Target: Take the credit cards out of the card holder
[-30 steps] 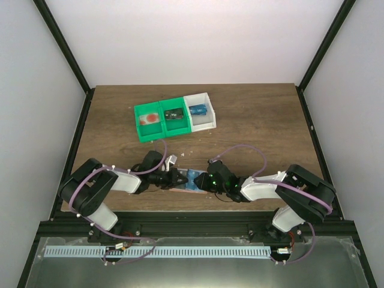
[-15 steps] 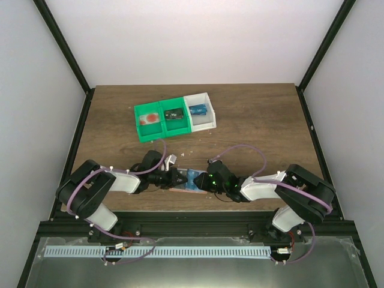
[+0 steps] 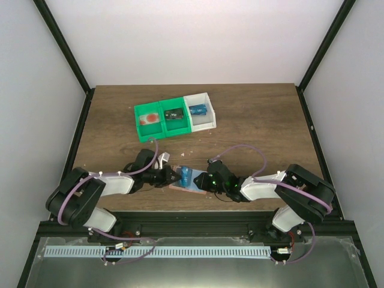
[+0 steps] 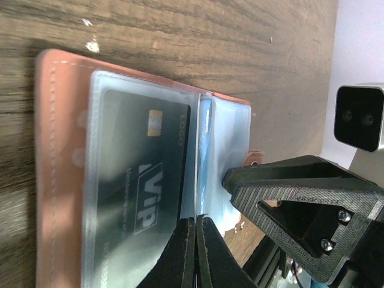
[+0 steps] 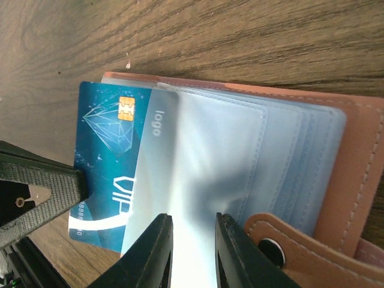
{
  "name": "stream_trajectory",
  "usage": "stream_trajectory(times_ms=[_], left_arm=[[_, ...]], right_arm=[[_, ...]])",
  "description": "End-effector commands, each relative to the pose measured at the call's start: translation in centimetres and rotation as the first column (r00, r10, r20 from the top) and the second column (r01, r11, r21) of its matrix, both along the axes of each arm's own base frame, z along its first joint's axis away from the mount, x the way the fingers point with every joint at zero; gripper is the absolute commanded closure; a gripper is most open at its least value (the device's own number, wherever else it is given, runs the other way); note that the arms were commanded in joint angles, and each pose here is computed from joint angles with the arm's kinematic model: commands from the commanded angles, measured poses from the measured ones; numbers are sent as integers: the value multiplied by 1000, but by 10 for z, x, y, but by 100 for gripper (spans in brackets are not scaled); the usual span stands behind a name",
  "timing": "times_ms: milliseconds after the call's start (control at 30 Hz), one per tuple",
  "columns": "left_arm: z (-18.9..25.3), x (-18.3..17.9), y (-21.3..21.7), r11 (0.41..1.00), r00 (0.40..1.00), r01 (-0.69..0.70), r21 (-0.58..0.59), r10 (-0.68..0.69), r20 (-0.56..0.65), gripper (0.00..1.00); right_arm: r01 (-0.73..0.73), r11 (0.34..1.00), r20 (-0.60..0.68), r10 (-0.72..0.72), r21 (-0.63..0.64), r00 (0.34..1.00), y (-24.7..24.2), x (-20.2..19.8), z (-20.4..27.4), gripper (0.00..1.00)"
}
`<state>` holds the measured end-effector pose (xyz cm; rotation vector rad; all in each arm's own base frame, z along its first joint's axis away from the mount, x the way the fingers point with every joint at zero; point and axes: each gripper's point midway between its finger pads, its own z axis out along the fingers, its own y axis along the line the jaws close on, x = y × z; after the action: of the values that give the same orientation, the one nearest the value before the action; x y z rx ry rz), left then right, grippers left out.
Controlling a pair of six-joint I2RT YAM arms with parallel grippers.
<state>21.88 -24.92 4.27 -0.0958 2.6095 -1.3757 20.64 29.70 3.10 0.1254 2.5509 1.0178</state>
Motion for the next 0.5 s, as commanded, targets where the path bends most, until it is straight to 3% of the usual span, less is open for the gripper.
stream_trajectory(times_ms=[0, 467], left_arm=[[-4, 11, 18, 994, 996, -73, 81, 68, 57, 100], [-5, 9, 30, 985, 993, -106, 134, 98, 68, 100]], right_arm=[[19, 990, -72, -29, -138, 997, -26, -10, -32, 78], [12, 990, -2, -13, -141, 1000, -26, -2, 2, 77]])
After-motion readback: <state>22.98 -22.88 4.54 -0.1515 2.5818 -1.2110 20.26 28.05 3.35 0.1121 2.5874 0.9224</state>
